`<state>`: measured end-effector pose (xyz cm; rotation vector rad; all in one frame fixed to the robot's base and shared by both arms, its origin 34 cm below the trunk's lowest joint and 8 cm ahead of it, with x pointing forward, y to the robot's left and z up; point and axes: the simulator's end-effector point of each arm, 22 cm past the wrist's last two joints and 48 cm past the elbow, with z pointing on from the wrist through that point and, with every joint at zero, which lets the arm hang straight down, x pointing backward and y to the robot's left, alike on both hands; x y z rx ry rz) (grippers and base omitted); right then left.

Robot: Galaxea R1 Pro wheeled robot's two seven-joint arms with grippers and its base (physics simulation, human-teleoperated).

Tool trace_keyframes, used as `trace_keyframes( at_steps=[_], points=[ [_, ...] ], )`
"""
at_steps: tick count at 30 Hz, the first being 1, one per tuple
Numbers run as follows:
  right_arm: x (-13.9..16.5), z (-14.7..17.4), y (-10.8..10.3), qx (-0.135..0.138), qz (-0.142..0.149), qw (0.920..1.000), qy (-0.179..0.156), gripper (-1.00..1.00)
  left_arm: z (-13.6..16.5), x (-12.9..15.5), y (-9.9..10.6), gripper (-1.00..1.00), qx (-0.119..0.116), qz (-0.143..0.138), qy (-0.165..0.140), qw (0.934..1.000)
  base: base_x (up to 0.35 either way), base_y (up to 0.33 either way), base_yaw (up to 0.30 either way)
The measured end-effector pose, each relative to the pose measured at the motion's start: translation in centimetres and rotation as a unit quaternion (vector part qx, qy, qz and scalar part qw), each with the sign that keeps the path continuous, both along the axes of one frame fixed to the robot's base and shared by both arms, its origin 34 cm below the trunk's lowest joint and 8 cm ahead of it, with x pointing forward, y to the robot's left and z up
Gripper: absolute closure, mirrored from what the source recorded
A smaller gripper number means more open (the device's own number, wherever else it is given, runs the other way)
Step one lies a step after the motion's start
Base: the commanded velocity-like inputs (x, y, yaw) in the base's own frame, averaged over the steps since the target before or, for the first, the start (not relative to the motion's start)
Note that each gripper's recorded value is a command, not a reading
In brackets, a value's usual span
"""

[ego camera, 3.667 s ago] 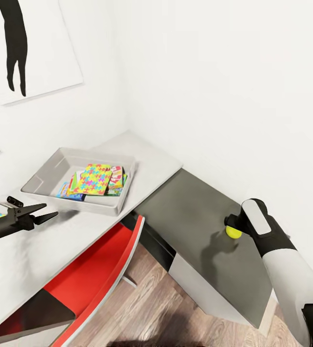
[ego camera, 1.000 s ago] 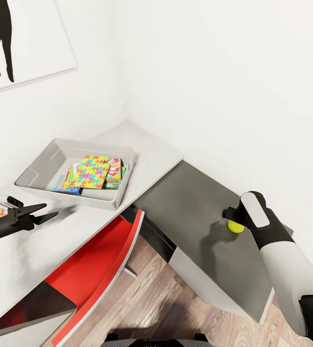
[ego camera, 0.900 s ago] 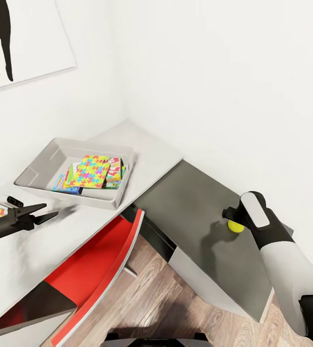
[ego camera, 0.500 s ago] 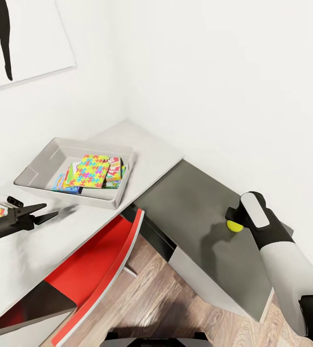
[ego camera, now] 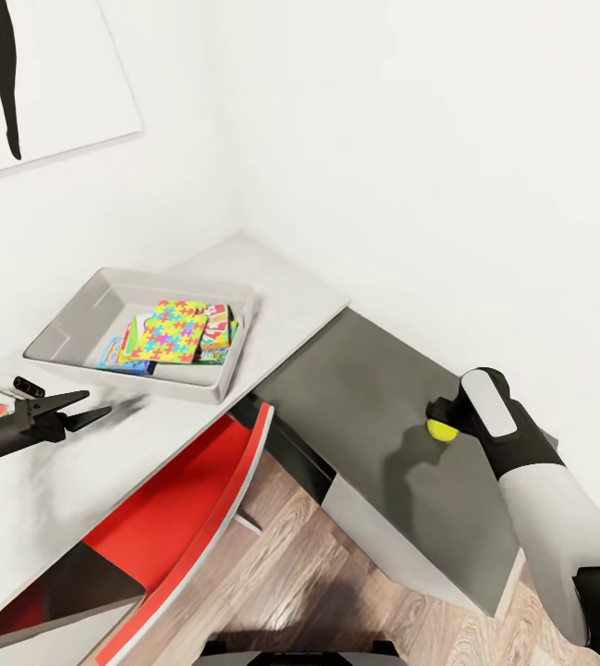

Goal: Put all the toys in the child's room - the three board games (two on the bed and one on the table), the two jigsaw puzzles on the table, and the tennis ball on the table - inside the toy box on the table in the child's room.

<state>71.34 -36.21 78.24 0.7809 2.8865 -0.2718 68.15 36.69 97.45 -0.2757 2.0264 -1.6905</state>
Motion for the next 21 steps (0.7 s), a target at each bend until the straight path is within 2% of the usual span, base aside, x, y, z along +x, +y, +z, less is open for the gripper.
trace_keyframes(
  at_steps=[14,16,21],
  points=[
    [0.7,1.5,0.1,0.001,0.001,0.9999,-0.015,1.00,1.2,0.0,0.0,-1.00,0.000,0.000,-0.010,0.9999,0.000,0.000,-0.100],
    [1.5,2.6,0.2,0.002,0.005,0.9995,-0.030,1.00,1.4,0.0,0.0,-1.00,0.000,0.000,-0.012,0.9999,0.000,0.000,-0.092],
    [4.8,7.6,1.3,0.004,0.028,0.9943,-0.103,1.00,1.9,0.1,0.0,-1.00,0.000,0.000,-0.016,0.9999,-0.004,0.000,-0.059]
  ],
)
